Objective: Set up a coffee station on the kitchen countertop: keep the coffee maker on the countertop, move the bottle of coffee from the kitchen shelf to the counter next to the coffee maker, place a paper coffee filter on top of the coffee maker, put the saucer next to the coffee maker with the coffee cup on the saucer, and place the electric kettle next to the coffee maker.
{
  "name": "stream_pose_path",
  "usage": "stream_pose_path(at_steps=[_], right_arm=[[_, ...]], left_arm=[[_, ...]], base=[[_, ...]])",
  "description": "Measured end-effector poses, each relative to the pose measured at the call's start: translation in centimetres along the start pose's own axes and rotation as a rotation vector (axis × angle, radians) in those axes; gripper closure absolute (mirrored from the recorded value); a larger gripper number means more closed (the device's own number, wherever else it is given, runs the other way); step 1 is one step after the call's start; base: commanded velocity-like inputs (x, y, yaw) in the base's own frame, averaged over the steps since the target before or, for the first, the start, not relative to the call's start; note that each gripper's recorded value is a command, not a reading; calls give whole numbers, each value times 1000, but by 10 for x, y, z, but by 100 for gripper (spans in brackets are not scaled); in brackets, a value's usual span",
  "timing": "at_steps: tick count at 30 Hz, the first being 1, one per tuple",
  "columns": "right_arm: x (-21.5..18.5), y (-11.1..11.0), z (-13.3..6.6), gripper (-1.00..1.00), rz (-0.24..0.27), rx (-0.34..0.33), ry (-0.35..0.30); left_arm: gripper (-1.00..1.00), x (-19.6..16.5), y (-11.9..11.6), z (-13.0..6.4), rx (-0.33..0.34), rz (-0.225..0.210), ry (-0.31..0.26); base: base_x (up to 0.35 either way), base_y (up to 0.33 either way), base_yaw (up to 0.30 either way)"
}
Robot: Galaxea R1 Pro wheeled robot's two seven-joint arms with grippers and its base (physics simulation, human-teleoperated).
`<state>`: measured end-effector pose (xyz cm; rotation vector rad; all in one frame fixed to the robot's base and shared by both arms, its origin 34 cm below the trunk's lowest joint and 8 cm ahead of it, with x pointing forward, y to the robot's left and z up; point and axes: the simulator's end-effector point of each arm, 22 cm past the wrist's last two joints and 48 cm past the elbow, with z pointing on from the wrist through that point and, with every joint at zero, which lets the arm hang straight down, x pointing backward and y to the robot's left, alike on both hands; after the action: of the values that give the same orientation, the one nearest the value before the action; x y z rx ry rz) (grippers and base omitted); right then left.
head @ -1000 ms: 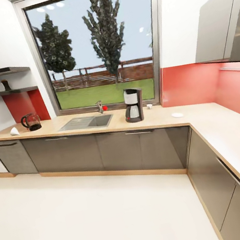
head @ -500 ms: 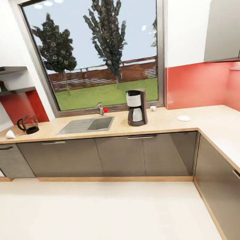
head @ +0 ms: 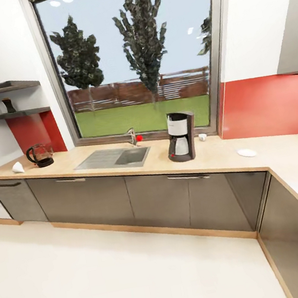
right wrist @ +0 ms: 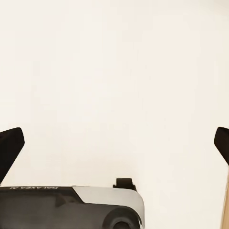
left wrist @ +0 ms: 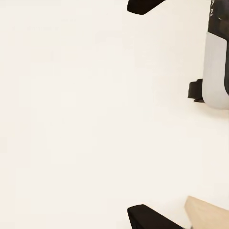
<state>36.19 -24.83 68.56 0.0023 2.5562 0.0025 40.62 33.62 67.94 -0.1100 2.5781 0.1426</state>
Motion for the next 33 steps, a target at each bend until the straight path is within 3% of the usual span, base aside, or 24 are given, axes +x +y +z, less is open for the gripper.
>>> stream_pose_path(at_steps=[20, 33], right_arm=[[0, 0, 0, -100, 0, 0, 0], [0, 0, 0, -100, 0, -1, 0]], left_arm=[[-100, 0, 0, 0, 0, 0, 0], [-100, 0, 0, 0, 0, 0, 0]], base=[[334, 4, 133], [331, 145, 134]])
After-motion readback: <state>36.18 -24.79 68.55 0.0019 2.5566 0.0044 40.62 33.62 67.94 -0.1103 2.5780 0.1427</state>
